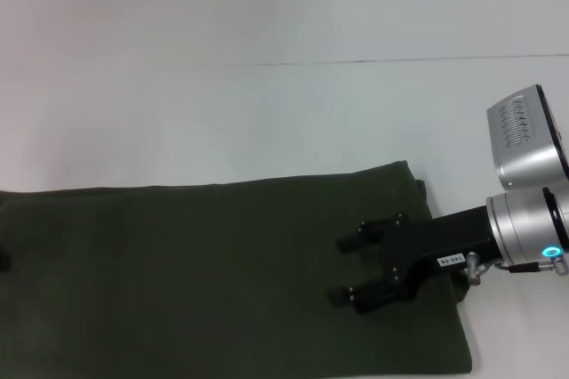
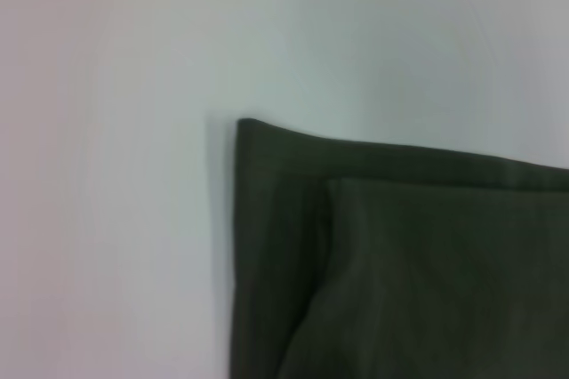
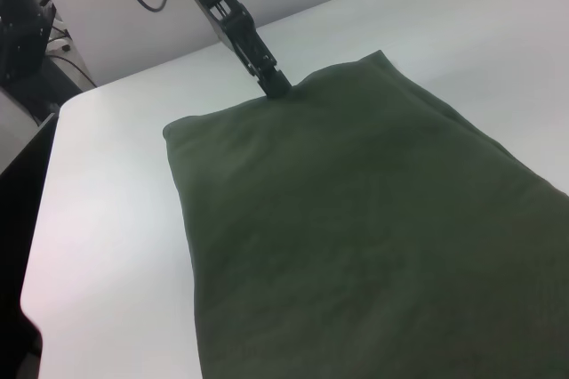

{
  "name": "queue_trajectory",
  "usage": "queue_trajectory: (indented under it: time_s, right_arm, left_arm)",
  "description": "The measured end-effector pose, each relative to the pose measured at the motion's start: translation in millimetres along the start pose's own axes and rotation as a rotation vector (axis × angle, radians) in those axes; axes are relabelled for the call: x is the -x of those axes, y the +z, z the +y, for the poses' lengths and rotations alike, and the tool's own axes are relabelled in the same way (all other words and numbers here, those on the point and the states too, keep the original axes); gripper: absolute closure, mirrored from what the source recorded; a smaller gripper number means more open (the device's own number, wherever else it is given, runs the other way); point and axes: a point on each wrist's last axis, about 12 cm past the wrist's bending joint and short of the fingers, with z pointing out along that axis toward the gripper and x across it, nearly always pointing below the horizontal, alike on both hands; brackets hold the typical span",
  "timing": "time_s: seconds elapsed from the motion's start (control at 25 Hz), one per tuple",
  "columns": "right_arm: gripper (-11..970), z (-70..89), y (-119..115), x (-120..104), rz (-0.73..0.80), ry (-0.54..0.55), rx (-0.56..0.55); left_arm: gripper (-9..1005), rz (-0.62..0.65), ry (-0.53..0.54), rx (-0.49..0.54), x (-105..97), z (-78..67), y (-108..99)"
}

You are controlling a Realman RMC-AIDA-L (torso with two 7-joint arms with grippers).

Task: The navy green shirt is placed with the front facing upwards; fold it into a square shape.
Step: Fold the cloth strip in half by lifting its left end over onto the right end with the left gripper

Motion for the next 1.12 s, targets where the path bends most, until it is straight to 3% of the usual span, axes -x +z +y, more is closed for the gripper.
queue_trajectory:
  time_s: [0.2,0.44,1.12]
  right_arm:
    - [60,-0.1,-0.2,0.1,-0.001,0.0,-0.001]
    - [60,-0.3,-0.1,0.7,-0.001,-0.002,-0.001]
    - [60,-0.4,0.7,2.2,0.003,-0.006,0.002]
  left_arm:
    - [377,-0.004,0.005,0.046,1.7,4.5,-10.4]
    - [376,0.016,0.007,0.101,-0.8,8.8,-7.0]
    - [380,0.023,0.006,0.112,-4.3,12.6,3.5]
